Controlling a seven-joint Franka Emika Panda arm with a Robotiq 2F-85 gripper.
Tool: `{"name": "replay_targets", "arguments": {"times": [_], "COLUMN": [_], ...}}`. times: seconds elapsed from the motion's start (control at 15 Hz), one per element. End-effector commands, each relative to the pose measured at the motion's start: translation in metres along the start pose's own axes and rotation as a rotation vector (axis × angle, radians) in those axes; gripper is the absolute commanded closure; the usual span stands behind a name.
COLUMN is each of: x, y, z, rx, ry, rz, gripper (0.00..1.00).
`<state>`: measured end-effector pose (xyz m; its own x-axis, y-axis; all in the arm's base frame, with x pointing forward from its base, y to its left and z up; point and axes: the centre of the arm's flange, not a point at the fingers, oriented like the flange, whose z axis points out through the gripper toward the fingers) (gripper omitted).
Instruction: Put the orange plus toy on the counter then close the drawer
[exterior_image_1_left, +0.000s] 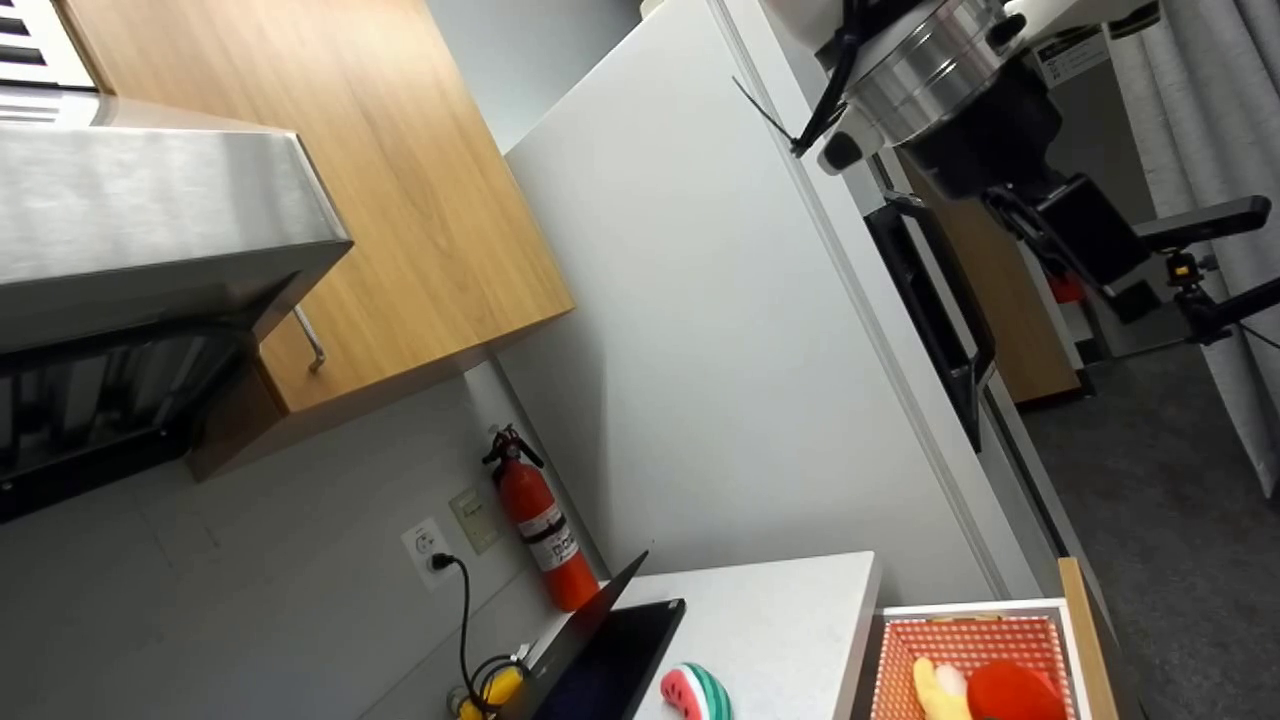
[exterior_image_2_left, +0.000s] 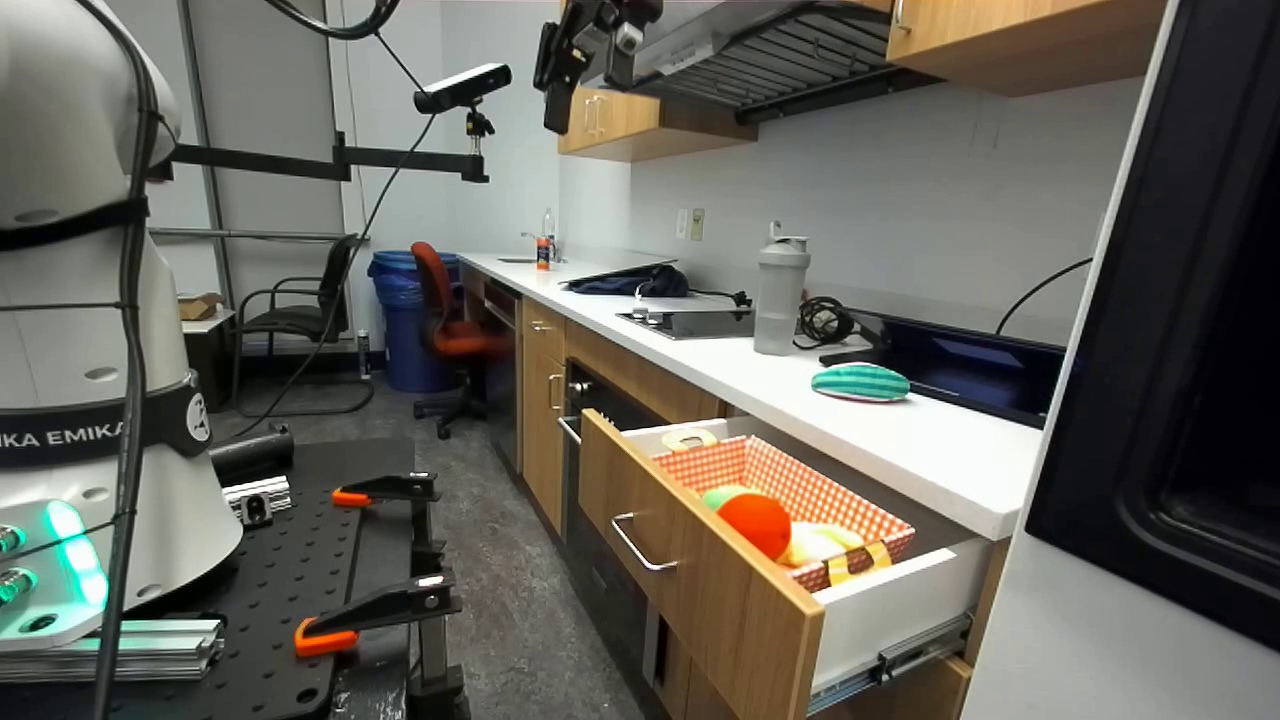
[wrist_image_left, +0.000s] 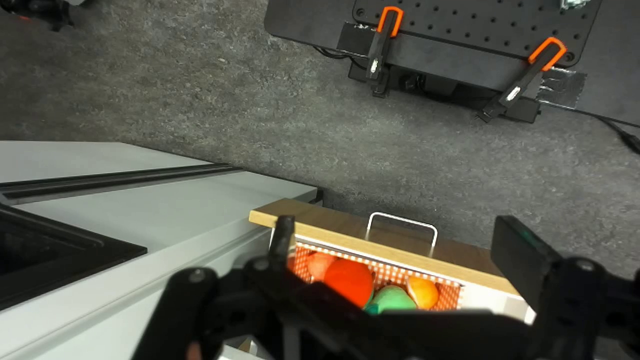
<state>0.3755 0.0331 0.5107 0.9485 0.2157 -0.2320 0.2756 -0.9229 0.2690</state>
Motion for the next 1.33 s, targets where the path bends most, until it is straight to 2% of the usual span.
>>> {"name": "replay_targets", "arguments": {"times": [0.0, 0.07, 0.2, 0.53, 0.6, 0.8, 1.27], "x": [0.000, 0.060, 0.076, 0.154, 0.106, 0.136, 0.140], "y": [0.000, 0.009, 0.011, 0.018, 0.009, 0.012, 0.013], "z": [0.000, -0.044, -0.058, -0.097, -0.064, -0.066, -0.068], "rx": [-0.008, -0.016, -0.019, -0.004, 0.013, 0.023, 0.024], "ry": [-0.003, 0.000, 0.028, 0.055, 0.080, 0.079, 0.079], "rz": [0.000, 0.001, -0.010, -0.029, -0.035, -0.040, -0.040], "gripper": [0.00, 0.00, 0.00, 0.00, 0.00, 0.00, 0.00]}}
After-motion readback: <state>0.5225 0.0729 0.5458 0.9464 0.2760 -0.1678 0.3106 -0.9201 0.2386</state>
